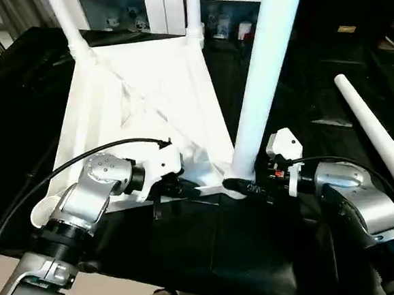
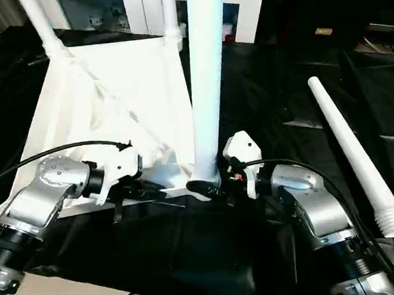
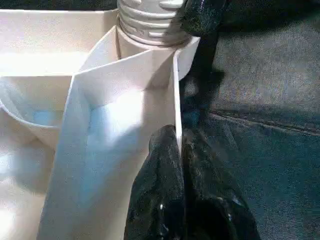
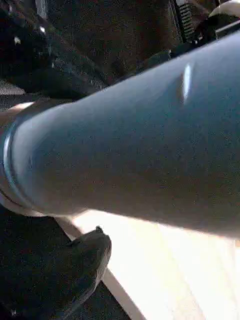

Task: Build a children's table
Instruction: Rotate leg to tighten

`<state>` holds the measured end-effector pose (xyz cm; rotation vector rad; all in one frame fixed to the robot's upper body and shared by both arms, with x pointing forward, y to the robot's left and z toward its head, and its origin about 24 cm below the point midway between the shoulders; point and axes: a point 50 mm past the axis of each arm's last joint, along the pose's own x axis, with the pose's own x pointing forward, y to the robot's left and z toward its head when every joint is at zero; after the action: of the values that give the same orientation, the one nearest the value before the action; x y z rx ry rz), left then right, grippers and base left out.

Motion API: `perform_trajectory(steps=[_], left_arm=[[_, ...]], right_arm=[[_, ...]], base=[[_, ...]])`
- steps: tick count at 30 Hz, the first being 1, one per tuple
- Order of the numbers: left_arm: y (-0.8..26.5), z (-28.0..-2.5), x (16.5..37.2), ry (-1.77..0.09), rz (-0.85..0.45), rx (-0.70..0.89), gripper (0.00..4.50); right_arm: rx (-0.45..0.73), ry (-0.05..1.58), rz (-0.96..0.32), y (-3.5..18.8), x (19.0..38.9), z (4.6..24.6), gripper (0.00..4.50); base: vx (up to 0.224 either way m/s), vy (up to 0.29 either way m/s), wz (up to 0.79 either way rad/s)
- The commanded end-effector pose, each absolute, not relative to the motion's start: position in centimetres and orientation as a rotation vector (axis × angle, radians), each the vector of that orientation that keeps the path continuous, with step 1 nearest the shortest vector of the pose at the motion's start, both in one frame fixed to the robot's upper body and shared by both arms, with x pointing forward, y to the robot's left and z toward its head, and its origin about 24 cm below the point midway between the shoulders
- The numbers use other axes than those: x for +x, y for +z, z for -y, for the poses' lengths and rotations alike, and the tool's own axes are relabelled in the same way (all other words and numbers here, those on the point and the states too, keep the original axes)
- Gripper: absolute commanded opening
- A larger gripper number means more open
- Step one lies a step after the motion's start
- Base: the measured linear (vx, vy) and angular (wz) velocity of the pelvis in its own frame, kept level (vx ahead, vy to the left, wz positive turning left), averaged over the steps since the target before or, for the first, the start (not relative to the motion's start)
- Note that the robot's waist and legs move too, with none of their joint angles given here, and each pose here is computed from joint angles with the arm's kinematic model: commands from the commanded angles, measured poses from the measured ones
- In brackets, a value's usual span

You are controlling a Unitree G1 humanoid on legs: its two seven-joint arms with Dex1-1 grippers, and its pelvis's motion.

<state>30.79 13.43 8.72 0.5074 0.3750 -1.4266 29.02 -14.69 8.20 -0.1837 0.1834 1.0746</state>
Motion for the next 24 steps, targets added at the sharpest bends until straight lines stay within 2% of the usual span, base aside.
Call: perform_trajectory(steps=[1,11,13,20,22,23,24], left_arm=[[8.7,-12.3,29.9,-1.537,-0.368,0.516,0.00],[8.5,-12.4,29.7,-1.537,-0.378,0.514,0.00],[8.5,-12.4,29.7,-1.538,-0.380,0.513,0.00],[8.4,-12.5,29.7,-1.529,-0.383,0.511,0.00],[8.4,-12.1,30.6,-1.434,-0.364,0.473,0.00],[8.4,-12.1,30.6,-1.434,-0.364,0.473,0.00],[8.5,-11.7,31.3,-1.364,-0.351,0.449,0.00]], right_arm=[[-0.190,1.070,-0.172,8.5,29.0,15.1,3.95],[-0.177,1.079,-0.180,8.3,28.9,15.1,3.24],[-0.176,1.080,-0.181,8.2,28.9,15.1,2.96],[-0.167,1.044,-0.175,7.9,29.1,14.9,2.71],[-0.152,0.893,-0.197,7.0,29.9,15.2,2.69],[-0.152,0.893,-0.197,7.0,29.9,15.2,2.68],[-0.122,0.798,-0.210,6.4,30.2,15.4,2.68]], base=[[0.000,0.000,0.00],[0.000,0.000,0.00],[0.000,0.000,0.00],[0.000,0.000,0.00],[0.000,0.000,0.00],[0.000,0.000,0.00],[0.000,0.000,0.00]])
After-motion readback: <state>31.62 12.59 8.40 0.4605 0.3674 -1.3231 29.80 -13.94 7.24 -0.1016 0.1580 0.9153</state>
